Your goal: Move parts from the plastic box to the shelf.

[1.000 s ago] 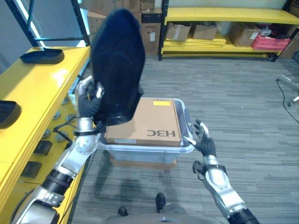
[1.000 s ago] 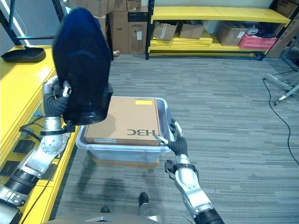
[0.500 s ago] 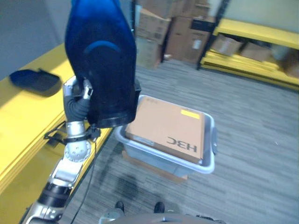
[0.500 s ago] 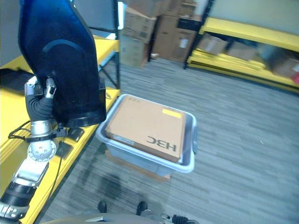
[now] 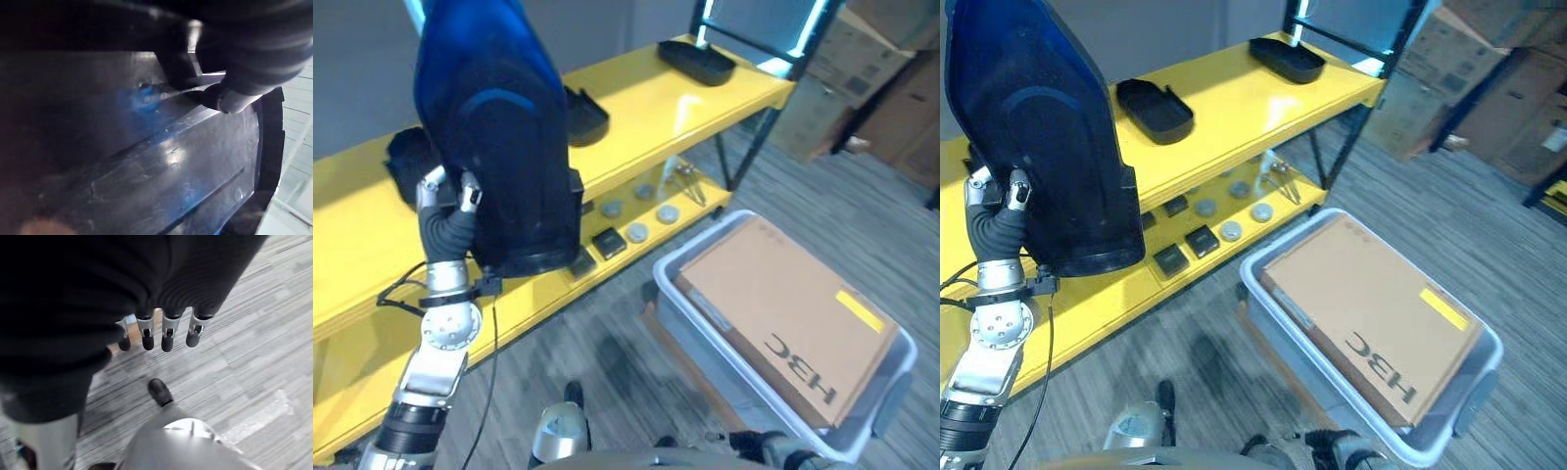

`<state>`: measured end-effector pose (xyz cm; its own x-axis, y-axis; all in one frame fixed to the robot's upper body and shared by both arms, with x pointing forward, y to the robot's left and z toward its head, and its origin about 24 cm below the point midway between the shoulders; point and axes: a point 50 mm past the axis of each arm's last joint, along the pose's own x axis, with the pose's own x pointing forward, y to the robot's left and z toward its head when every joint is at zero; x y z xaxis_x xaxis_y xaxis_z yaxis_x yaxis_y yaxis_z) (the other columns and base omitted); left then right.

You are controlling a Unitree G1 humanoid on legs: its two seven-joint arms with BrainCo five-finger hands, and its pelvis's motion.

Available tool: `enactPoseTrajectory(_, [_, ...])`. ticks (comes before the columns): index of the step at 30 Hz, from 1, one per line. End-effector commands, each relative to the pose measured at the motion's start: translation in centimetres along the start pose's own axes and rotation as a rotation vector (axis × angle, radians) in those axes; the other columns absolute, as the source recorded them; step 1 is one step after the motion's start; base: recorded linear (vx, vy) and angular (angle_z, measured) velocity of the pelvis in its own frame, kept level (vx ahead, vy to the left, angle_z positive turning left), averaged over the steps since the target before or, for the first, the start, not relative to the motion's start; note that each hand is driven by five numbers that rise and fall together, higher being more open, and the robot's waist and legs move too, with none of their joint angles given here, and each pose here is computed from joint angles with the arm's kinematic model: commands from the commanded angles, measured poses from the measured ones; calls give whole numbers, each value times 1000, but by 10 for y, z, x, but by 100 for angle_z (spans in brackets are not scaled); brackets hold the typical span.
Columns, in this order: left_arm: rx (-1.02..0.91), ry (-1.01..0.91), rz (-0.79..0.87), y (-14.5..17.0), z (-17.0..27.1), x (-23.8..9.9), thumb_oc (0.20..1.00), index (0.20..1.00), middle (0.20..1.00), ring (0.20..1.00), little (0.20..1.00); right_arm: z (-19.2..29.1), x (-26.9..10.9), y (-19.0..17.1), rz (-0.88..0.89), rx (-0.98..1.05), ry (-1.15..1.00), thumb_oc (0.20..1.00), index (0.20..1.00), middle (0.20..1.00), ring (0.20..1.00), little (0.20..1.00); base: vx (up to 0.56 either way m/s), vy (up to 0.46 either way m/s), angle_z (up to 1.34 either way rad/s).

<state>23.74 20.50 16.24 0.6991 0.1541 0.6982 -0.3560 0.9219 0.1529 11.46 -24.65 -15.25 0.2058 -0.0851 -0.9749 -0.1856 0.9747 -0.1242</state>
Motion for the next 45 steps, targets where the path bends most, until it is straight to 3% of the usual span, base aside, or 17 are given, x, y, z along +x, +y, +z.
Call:
enactPoseTrajectory(1, [-23,-158,61,13,18,16,200,200,200,200,200,9,2,6,-50,-47,-46,1000,1000,1000,1000,1000,-63,207,84])
enactPoseTrajectory(11, [-136,-168,-115,-5,24,27,200,200,200,200,200,49,-3,8,-169,-93,-259,1000,1000,1000,1000,1000,-48,277,47])
enactPoseTrajectory(14, [-289,-225,-224,-41,35,29,200,200,200,200,200,51,-4,6,-193,-32,-293,1000,1000,1000,1000,1000,47,83,154])
enactPoseTrajectory(17, [-346,-230,-248,-57,39,24,200,200,200,200,200,37,-3,4,-195,-32,-274,1000,1000,1000,1000,1000,37,41,279])
enactPoseTrajectory(20, [-316,-199,-215,-54,37,24,200,200,200,200,200,28,-1,4,-163,-107,-228,1000,1000,1000,1000,1000,68,-112,132])
enactPoseTrajectory(28, [-332,-160,-190,-47,34,21,200,200,200,200,200,8,-2,-16,-193,6,-88,1000,1000,1000,1000,1000,-1,55,18])
enactPoseTrajectory(31, [-342,-139,-173,-46,33,14,200,200,200,200,200,-6,-4,-27,-161,129,28,1000,1000,1000,1000,1000,120,412,42])
enactPoseTrajectory(36, [-304,-136,-167,-45,28,12,200,200,200,200,200,-11,-10,-46,-155,101,83,1000,1000,1000,1000,1000,213,589,13])
enactPoseTrajectory(45, [-153,-136,-225,-40,19,31,200,200,200,200,200,-14,-5,-26,-172,100,145,1000,1000,1000,1000,1000,161,445,-50])
